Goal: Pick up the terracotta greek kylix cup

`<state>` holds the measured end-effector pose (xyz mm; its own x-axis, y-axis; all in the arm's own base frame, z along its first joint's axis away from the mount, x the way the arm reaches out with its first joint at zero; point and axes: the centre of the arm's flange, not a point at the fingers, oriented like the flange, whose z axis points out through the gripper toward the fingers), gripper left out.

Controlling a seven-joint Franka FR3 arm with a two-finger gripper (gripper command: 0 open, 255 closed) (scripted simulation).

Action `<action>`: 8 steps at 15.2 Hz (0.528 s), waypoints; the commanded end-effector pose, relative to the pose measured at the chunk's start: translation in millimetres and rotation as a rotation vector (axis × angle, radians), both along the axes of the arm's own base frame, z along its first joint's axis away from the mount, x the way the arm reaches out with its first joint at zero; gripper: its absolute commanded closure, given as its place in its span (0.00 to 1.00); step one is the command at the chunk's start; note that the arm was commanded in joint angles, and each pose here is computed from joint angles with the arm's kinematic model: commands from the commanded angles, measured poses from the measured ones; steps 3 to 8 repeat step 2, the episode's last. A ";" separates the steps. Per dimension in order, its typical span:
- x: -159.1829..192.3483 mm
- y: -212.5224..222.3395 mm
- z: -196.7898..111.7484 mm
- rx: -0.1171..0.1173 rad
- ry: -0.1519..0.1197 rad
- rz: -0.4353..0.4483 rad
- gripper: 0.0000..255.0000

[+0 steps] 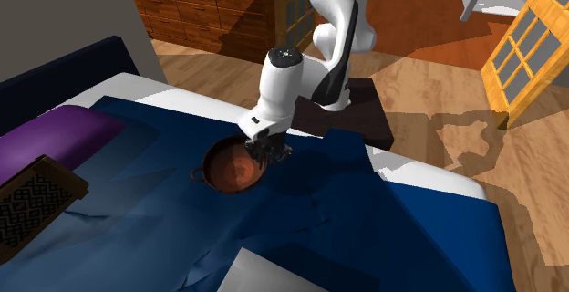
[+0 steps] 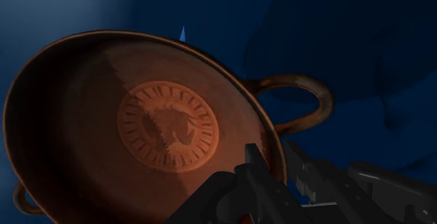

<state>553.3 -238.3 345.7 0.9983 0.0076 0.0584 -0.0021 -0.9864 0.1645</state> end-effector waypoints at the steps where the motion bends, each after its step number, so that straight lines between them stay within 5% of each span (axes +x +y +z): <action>1: -0.1 0.0 6.8 0.000 -0.001 0.000 1.00; 8: -0.1 0.0 6.8 0.000 -0.001 0.000 1.00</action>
